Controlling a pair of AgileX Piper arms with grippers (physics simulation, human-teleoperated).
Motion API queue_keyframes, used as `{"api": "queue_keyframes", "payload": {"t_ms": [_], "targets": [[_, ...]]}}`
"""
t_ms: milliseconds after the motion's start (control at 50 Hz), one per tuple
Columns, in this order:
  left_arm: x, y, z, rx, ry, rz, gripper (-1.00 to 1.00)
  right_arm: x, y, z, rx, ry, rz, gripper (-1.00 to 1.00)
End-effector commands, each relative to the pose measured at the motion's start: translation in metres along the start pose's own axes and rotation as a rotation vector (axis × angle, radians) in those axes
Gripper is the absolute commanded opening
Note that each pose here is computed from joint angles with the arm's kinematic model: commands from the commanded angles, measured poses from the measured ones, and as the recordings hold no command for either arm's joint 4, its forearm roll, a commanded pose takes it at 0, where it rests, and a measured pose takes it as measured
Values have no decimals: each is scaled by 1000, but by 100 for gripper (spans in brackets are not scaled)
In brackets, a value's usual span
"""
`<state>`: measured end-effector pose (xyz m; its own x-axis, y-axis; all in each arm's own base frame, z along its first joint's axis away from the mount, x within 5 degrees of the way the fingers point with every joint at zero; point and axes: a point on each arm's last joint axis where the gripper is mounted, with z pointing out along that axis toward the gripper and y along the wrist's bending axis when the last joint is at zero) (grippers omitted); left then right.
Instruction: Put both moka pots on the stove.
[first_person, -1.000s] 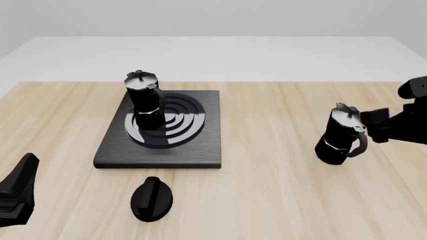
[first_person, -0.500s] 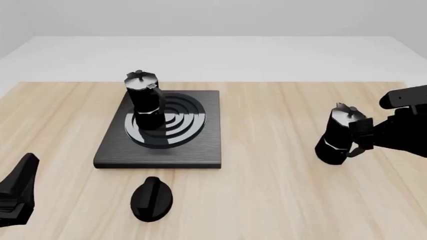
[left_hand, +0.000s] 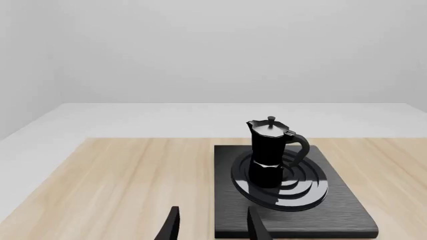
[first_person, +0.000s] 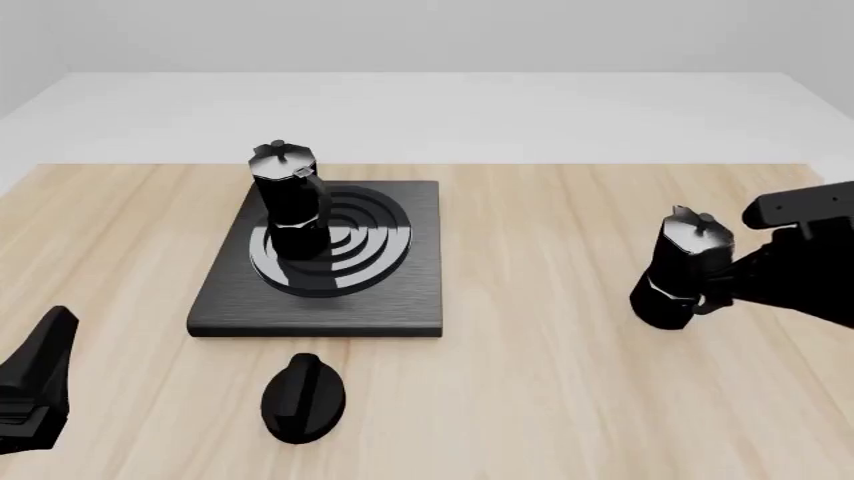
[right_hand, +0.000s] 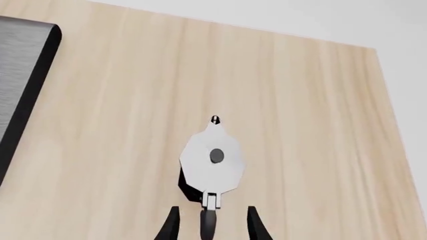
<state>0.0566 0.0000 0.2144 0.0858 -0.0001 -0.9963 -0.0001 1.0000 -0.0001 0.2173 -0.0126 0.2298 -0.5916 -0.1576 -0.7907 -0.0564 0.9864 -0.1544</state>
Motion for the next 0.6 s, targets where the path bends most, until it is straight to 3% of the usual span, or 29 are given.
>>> {"api": "queue_keyframes", "payload": {"t_ms": [20,600], "targets": [[0,0,0,0,0,0,100,5,0,10,0,15,2,100],[0,0,0,0,0,0,100,17,3,28,-10,52,11,100]]}}
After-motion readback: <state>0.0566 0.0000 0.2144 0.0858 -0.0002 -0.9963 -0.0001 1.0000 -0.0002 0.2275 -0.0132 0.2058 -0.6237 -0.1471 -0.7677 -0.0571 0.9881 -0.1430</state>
